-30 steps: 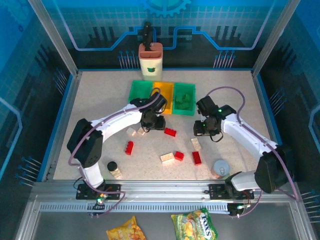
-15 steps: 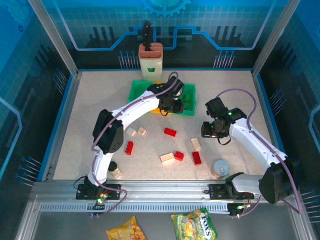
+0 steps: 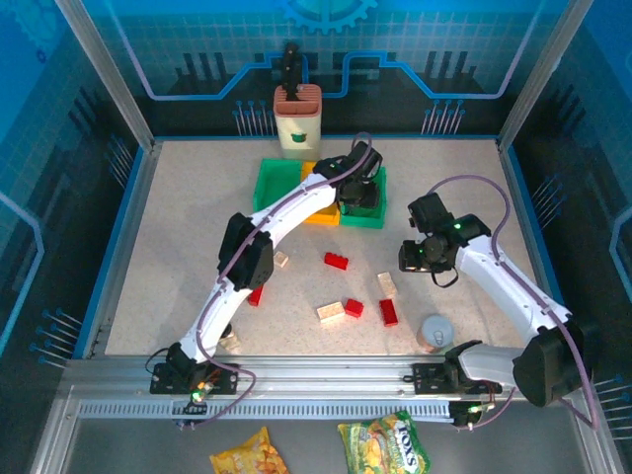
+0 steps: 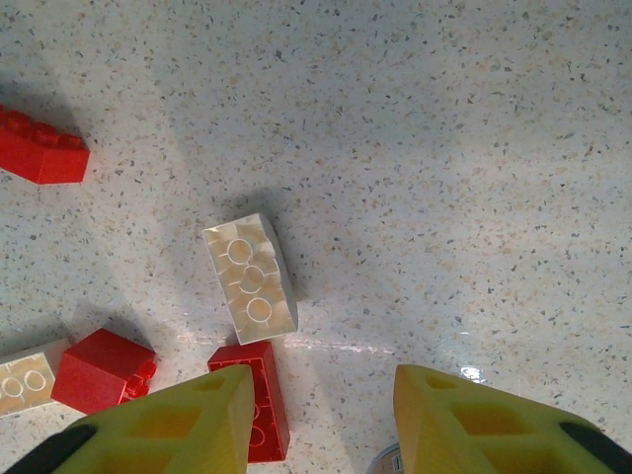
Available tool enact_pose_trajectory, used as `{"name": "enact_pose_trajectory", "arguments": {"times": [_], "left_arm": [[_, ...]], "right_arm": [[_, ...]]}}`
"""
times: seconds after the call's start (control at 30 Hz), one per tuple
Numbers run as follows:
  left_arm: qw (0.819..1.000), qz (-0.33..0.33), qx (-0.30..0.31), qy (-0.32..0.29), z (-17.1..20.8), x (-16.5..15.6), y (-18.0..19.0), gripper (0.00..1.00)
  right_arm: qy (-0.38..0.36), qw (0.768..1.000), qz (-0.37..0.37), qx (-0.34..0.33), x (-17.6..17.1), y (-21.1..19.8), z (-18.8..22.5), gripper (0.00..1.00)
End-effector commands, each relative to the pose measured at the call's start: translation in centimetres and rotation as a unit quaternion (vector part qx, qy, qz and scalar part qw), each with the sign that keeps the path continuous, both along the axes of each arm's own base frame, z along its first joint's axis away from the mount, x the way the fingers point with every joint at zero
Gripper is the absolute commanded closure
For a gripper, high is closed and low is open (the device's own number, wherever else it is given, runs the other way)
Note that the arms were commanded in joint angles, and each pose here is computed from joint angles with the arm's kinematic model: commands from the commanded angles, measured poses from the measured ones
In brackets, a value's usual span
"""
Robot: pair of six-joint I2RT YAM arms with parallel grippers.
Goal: Sort the legos into containers by color
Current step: Place the lego in the container.
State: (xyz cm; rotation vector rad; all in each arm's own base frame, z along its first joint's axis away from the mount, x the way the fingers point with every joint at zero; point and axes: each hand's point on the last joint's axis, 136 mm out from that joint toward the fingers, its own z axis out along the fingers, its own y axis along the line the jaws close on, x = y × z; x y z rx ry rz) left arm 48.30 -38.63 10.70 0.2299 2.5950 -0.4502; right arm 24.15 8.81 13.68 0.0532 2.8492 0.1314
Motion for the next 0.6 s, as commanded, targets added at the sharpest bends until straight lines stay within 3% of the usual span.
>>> {"name": "enact_pose_trajectory", "arguments": {"times": [0.0, 0.27, 0.57], "left_arm": [[1.000, 0.010, 0.021, -0.011, -0.8, 1.2, 0.8, 0.66], [1.000, 0.019, 0.014, -0.010, -2.7, 2.3, 0.8, 0.64], [1.000, 0.016, 0.003, -0.021, -0.6, 2.2, 0.8, 0.57]], "right_arm": [[0.014, 1.000, -0.005, -0.007, -1.1, -0.8, -0.3, 0.57], [0.015, 1.000, -0.006, -0.007, -1.3, -0.9, -0.3, 0.57], [0.015, 1.000, -0.007, -0.006, -1.3, -0.9, -0.3, 0.57]]}}
